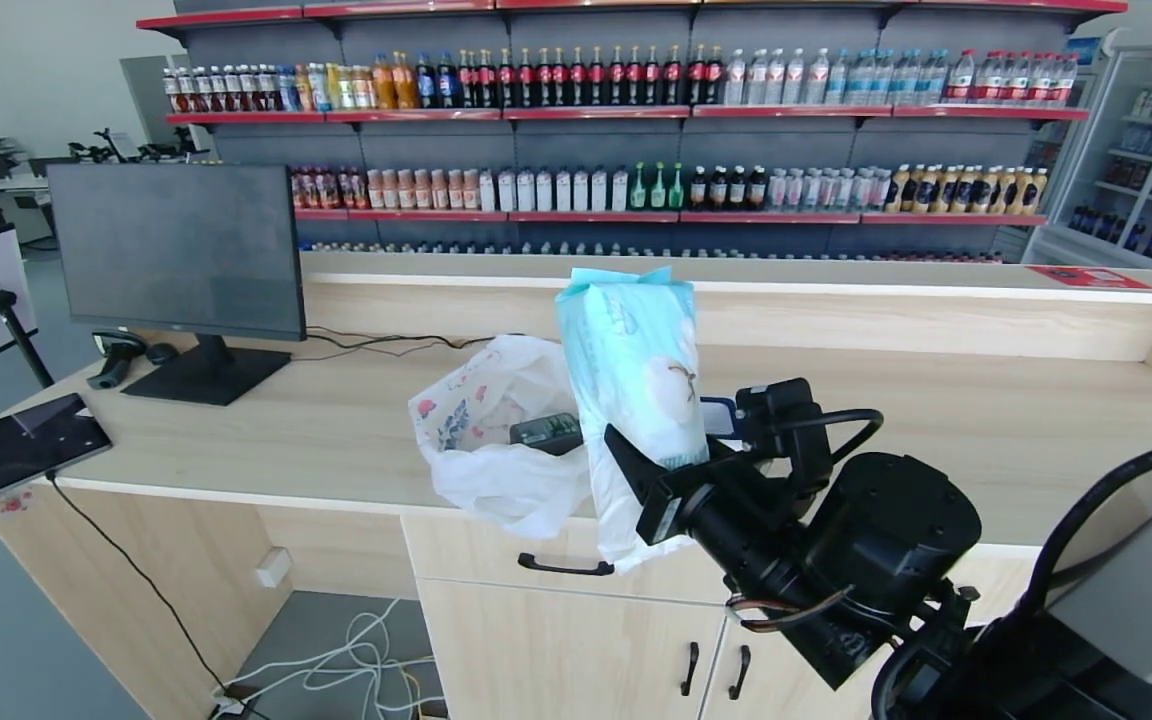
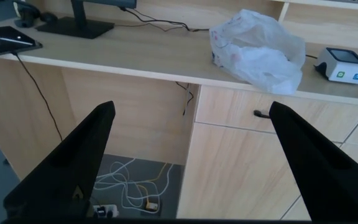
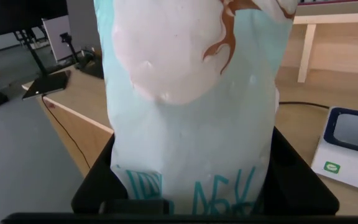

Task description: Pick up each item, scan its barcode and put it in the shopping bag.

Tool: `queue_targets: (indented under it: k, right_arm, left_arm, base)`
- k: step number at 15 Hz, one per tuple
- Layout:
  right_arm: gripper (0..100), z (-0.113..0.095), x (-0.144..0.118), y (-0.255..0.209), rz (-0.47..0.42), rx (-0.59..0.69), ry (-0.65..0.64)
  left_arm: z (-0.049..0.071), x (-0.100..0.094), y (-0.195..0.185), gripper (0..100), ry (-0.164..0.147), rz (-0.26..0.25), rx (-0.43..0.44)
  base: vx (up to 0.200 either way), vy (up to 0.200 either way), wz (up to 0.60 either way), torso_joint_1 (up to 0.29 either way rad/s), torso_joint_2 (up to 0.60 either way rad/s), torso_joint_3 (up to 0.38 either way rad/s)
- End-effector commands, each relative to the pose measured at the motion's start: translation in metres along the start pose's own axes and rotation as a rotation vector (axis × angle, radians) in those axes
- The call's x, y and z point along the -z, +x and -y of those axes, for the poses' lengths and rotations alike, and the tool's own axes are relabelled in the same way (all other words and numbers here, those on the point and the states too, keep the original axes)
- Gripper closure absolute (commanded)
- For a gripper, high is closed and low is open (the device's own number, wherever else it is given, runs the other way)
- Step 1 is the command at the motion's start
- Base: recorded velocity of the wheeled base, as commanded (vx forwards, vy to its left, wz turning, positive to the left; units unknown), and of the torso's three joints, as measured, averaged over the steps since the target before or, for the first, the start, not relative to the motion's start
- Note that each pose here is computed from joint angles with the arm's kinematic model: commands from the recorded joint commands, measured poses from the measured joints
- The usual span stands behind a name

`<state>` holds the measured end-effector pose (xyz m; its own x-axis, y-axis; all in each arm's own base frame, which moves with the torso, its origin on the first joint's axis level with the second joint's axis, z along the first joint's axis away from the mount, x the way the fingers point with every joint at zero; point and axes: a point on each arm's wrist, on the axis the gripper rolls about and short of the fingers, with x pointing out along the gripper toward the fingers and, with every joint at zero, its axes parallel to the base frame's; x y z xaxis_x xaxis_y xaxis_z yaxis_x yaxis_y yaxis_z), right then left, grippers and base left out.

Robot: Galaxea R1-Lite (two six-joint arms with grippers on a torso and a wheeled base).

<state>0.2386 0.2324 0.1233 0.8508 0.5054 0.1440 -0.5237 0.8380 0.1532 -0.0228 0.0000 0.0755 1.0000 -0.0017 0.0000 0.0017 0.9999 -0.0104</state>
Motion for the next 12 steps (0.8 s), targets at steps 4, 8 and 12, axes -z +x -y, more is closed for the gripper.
queue_targets:
  k: [4,8,12]
  right_arm:
    - [100,0.000,-0.001,0.000,0.002,-0.002,0.001]
    - [100,0.000,-0.001,-0.001,0.004,-0.002,0.003]
    - [100,0.014,0.002,0.003,0.002,0.083,0.000]
  left_arm:
    - [0.000,0.000,0.000,0,0.003,0.002,0.000]
    - [0.000,0.000,0.000,0,0.003,0.002,0.000]
    - [0.000,0.000,0.000,0,0.001,0.003,0.000]
  base:
    - [0.000,0.000,0.00,0.000,0.00,0.000]
    - [0.200,0.000,0.00,-0.002,0.00,0.004]
    - [0.100,0.000,0.00,0.006,0.01,-0.001]
